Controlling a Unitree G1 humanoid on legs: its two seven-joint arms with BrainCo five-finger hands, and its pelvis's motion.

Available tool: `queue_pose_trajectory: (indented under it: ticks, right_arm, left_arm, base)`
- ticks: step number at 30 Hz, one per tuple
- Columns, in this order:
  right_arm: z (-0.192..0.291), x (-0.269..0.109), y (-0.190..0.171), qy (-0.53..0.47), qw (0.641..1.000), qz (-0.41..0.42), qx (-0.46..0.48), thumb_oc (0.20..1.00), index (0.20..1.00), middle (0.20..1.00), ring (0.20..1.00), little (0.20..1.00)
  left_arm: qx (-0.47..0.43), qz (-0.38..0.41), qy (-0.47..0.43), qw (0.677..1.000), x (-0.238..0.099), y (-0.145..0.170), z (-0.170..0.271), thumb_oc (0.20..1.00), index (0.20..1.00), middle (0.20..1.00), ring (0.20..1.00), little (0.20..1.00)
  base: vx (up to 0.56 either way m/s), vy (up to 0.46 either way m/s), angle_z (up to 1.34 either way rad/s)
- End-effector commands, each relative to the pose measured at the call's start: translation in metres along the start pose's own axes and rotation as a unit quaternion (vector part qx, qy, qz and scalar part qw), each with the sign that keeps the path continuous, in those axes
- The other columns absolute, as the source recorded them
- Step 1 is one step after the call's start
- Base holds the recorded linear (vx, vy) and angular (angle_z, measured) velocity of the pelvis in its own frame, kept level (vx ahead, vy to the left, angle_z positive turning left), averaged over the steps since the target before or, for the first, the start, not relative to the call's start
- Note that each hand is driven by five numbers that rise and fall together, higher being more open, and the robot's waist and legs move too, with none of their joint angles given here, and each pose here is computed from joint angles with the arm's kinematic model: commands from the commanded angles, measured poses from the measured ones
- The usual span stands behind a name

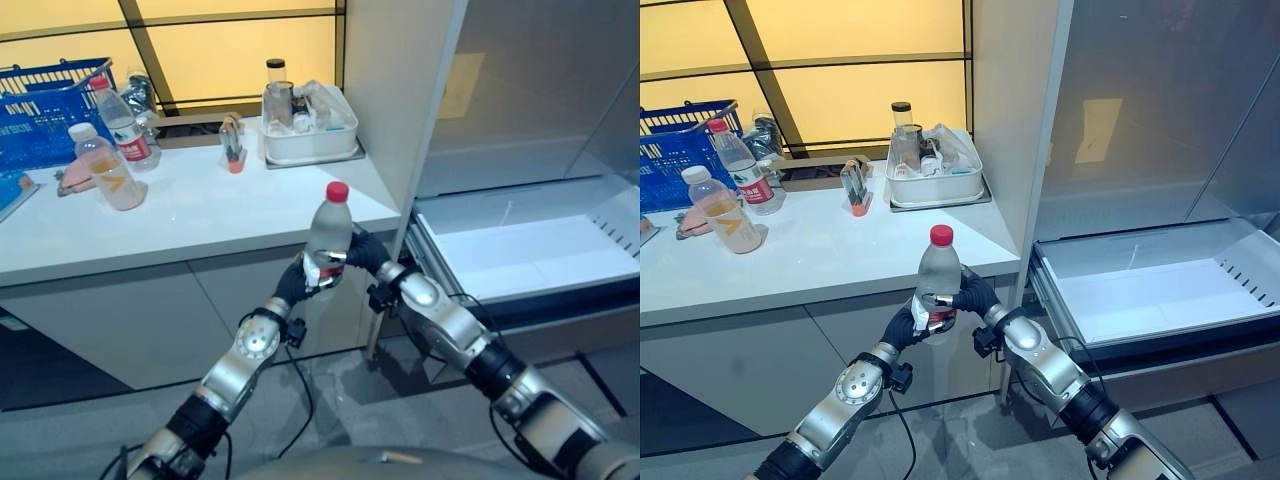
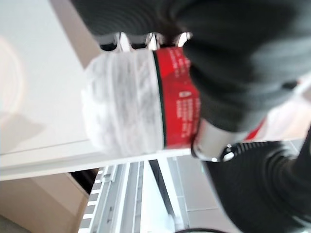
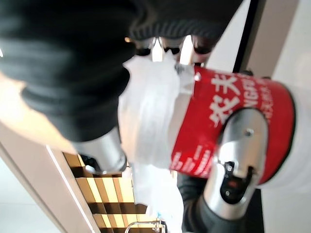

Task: Take the drinks into the refrigerator

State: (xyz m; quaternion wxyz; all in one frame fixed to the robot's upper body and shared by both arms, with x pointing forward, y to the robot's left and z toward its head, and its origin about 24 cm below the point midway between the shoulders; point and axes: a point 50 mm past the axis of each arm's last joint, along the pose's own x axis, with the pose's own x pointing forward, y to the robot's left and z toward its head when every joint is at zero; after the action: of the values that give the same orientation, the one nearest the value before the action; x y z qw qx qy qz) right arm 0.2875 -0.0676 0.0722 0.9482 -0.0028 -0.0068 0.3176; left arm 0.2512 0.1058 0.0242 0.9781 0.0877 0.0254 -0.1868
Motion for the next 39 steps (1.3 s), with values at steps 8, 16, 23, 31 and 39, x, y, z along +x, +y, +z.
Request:
queue_pose_trajectory:
  ticks: [8,16,23,31,39]
  right_arm:
    - [0.053,0.004,-0.007,-0.143,0.989,-0.031,0.031,0.2,0.2,0.2,0.2,0.2]
    - [0.067,-0.033,-0.051,-0.19,0.974,-0.125,0.016,0.2,0.2,0.2,0.2,0.2]
    - [0.077,-0.056,-0.075,-0.216,0.96,-0.18,-0.005,0.2,0.2,0.2,0.2,0.2]
    - [0.099,-0.095,-0.111,-0.267,0.925,-0.268,-0.039,0.2,0.2,0.2,0.2,0.2]
    - [0.121,-0.12,-0.128,-0.311,0.896,-0.31,-0.059,0.2,0.2,0.2,0.2,0.2]
  left_arm:
    - [-0.052,-0.018,-0.094,0.994,0.03,-0.013,0.039,1.0,1.0,1.0,1.0,1.0]
    - [-0.084,0.011,-0.004,0.996,0.002,0.004,-0.009,1.0,1.0,1.0,1.0,1.0]
    - [-0.089,0.022,0.035,0.995,-0.015,0.012,-0.031,1.0,1.0,1.0,1.0,1.0]
    - [-0.106,0.04,0.063,0.992,-0.033,0.02,-0.046,1.0,1.0,1.0,1.0,1.0]
    - [-0.106,0.055,0.063,0.991,-0.04,0.029,-0.048,1.0,1.0,1.0,1.0,1.0]
  base:
    - [0.0,0.0,0.0]
    - [0.0,0.0,0.0]
    - [0.0,0.0,0.0]
    - [0.0,0.0,0.0]
    - [0.0,0.0,0.0]
